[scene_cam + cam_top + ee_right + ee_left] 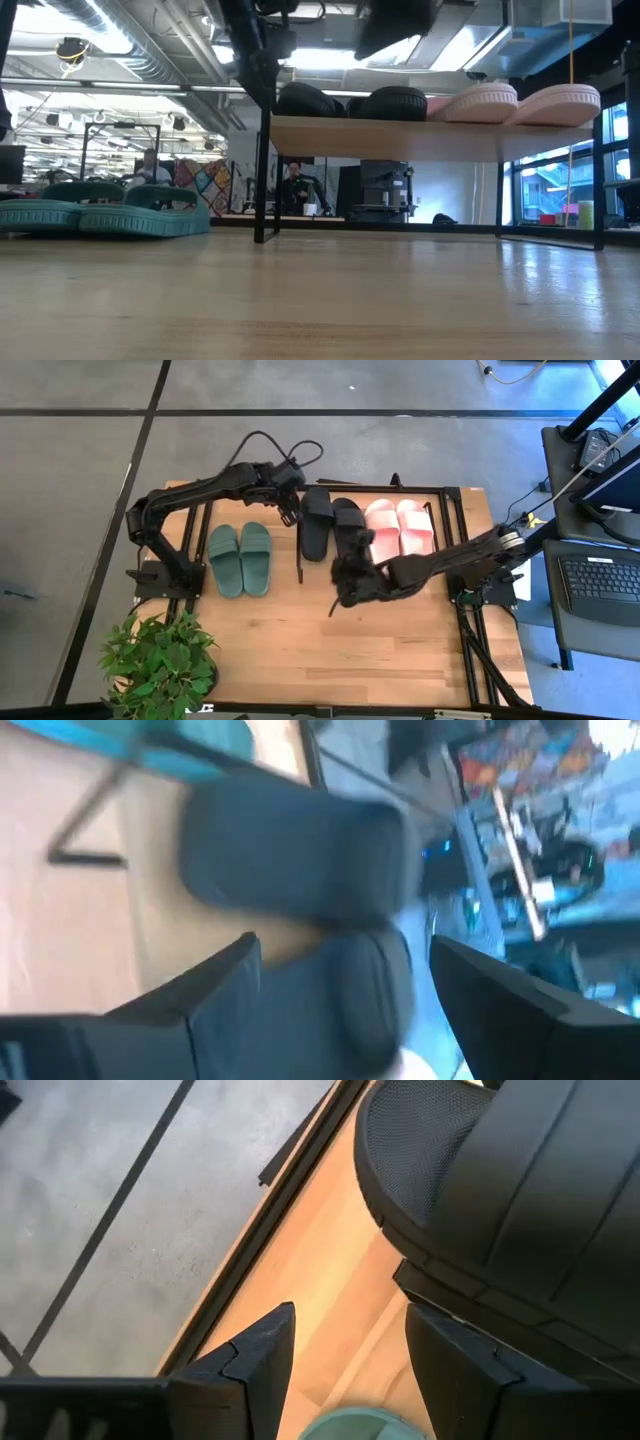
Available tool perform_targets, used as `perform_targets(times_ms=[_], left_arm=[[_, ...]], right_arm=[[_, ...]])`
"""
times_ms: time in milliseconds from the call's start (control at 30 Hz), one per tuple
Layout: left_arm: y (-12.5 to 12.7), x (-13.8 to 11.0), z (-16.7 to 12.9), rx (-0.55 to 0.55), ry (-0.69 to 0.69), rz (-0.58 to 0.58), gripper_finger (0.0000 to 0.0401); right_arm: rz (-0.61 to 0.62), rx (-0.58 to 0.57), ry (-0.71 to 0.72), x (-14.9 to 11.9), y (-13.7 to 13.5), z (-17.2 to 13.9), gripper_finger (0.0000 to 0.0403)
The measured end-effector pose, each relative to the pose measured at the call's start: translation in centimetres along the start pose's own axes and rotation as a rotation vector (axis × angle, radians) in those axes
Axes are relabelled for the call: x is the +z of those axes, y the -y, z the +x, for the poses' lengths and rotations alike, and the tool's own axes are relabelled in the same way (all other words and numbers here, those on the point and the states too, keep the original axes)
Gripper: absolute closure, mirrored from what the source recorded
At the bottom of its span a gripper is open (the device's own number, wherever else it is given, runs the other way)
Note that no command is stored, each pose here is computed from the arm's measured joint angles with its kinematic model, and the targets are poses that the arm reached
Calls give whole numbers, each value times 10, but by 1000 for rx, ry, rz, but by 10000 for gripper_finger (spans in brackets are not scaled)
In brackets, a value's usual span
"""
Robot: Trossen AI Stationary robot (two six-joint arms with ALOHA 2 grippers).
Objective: Pick and place slides into the shelf
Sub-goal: Put the right green slide under the shelf
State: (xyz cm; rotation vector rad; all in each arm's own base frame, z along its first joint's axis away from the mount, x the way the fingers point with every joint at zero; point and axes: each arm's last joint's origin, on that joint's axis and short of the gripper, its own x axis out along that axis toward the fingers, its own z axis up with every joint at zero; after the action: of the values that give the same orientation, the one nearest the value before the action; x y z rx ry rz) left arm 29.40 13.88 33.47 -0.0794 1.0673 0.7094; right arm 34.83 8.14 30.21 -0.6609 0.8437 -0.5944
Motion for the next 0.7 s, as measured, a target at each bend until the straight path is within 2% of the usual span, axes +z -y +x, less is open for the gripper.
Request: perform_targets(times_ms=[167,300,500,600,700], left_arm=[[-2,-1,-4,0,11,-11,216],[-1,-1,-3,-9,7,-25,216],[0,0,-2,-22,3,-27,216],[0,0,-2,-26,2,-27,216],[1,0,-2,-71,2,-23,216]], right_arm=[[97,9,-29,-20,32,-33,116],[133,20,-27,-29,43,-51,116],[154,-157,27,-63,54,-81,116],[170,-131,53,-84,51,-86,116],[208,-42,57,-98,46,-83,116]])
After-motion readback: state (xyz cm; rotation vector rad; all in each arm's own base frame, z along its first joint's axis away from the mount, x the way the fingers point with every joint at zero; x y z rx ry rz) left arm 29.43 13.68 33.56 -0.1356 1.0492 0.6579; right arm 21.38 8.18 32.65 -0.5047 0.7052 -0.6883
